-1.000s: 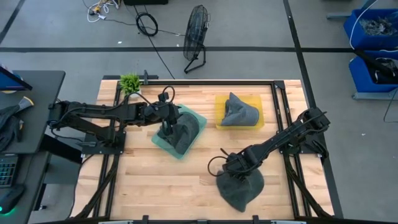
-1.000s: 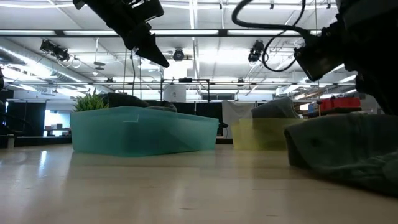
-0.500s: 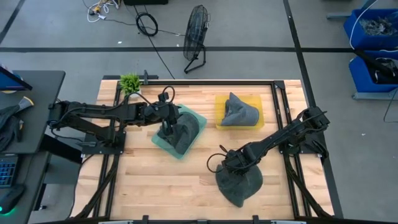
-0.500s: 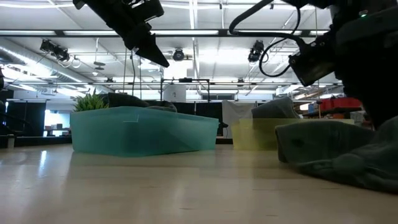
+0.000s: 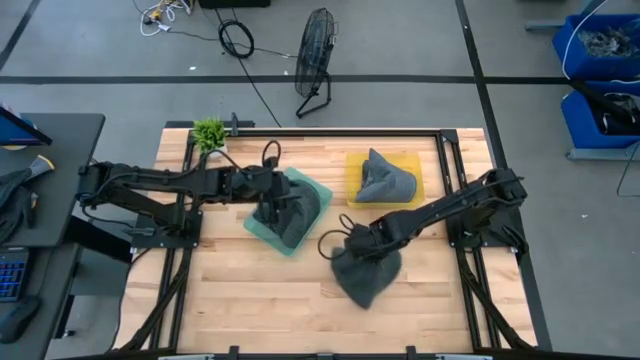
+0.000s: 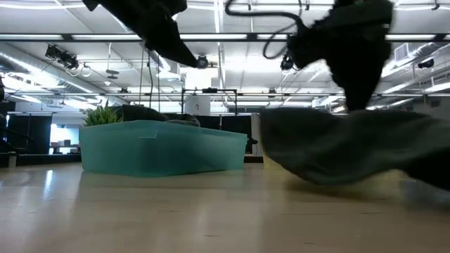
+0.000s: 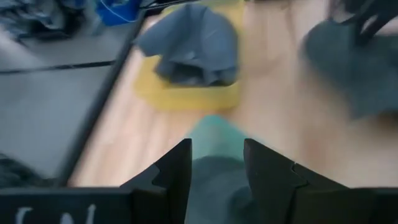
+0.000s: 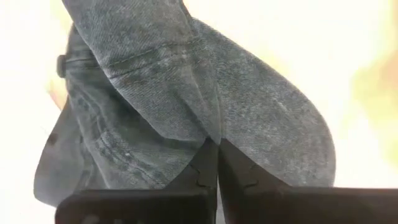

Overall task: Pick & Place hat
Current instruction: Put the black cap into the green bin

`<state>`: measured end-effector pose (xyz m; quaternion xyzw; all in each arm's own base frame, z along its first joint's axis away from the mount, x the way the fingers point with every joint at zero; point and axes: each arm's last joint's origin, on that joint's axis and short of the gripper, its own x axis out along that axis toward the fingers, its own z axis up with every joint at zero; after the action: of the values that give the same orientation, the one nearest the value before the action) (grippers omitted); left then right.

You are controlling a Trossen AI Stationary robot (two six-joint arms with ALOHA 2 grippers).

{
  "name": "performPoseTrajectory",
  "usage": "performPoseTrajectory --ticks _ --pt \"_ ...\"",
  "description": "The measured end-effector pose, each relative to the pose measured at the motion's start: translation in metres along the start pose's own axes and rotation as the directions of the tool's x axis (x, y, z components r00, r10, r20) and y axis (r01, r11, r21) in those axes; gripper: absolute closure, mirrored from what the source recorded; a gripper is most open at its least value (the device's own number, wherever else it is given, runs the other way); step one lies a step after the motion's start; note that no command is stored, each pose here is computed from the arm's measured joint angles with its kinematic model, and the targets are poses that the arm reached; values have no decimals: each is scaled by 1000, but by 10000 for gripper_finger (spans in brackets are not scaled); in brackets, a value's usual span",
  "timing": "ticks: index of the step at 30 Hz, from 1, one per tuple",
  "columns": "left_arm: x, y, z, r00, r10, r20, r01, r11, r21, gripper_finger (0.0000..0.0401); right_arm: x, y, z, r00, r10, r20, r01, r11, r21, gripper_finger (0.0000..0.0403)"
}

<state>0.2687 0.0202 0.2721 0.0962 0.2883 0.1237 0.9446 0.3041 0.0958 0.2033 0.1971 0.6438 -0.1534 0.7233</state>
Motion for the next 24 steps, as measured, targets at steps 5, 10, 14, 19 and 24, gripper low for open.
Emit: performPoseTrajectory --ticks 5,10,14,19,24 --pt "0 -1 3 999 -28 31 31 994 -102 252 -12 -3 23 990 -3 139 13 997 -71 401" --pt "2 -6 4 977 -205 65 209 976 -60 252 -17 -9 51 946 34 323 17 988 -152 402" --pt "11 -16 7 944 -314 103 322 943 -78 252 -22 -15 71 894 70 443 27 978 -209 402" --pt "32 -27 2 939 -330 90 337 939 -70 252 -23 -25 82 878 67 474 59 967 -246 403" --pt "49 -32 -2 941 -329 82 335 940 -72 252 -24 -30 86 875 59 480 85 958 -273 403"
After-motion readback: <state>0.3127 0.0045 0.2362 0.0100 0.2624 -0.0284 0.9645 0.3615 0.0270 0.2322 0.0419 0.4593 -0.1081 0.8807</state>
